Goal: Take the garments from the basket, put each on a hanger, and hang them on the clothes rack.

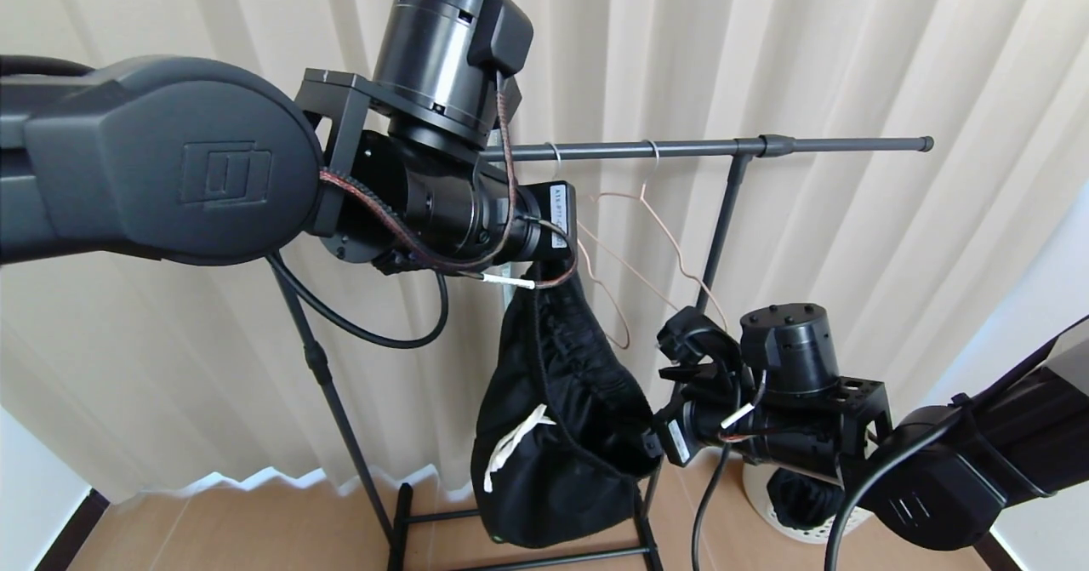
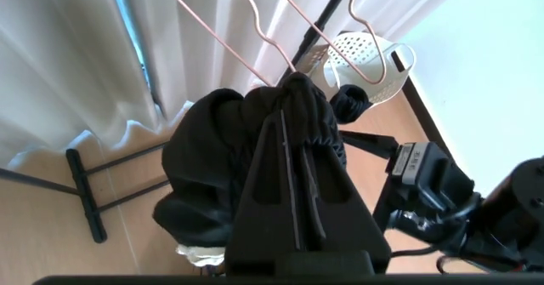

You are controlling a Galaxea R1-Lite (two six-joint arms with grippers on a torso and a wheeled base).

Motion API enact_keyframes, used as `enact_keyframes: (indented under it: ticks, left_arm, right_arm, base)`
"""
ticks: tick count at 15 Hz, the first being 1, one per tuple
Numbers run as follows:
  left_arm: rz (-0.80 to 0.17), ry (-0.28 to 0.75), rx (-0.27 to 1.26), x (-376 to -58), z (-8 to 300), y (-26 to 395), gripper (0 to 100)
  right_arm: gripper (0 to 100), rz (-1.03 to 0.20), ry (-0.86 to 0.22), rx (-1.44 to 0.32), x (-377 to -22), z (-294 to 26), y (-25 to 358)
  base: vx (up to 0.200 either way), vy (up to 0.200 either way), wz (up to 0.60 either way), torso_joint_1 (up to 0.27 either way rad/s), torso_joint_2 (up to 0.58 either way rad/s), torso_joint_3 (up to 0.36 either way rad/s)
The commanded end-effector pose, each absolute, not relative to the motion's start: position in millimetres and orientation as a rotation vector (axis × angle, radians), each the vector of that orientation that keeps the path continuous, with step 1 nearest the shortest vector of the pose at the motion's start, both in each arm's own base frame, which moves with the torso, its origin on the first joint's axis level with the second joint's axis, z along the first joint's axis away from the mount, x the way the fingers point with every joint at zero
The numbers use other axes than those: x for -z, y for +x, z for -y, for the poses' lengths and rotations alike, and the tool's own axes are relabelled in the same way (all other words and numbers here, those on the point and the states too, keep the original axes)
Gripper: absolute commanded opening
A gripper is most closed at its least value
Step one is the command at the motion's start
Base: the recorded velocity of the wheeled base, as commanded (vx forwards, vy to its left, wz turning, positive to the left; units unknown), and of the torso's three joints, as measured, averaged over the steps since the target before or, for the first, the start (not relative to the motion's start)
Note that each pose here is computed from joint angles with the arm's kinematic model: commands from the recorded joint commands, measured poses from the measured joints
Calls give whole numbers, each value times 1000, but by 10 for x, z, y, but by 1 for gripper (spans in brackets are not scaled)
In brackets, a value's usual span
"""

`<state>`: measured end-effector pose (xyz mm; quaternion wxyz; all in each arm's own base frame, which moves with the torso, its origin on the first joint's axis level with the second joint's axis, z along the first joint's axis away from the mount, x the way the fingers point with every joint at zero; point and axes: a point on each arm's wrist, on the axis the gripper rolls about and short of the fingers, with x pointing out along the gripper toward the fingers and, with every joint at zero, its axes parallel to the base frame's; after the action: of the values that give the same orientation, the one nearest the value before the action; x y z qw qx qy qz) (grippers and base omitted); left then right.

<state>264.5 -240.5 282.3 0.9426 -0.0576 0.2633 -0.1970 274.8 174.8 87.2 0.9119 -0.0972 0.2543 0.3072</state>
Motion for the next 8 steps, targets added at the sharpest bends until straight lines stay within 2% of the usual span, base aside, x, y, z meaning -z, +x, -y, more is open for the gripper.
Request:
enact_keyframes:
  ticks: [1, 5, 8]
  left_arm:
    - [-530, -122, 405, -2860, 2370, 2608, 0]
    - [-565, -101, 400, -2757, 2353, 2588, 0]
    - [-630, -37, 392, -2519, 2358, 2593, 0]
  right_arm:
    - [0, -529, -200, -624, -850, -1737, 2781]
    - [0, -469, -171, -543, -1040, -1531, 2901]
    - [0, -377, -139, -462, -1362, -1246, 2912]
  base:
    - [0, 0, 0, 0, 0, 0]
    - [0, 0, 0, 0, 0, 0]
    - [0, 0, 0, 0, 0, 0]
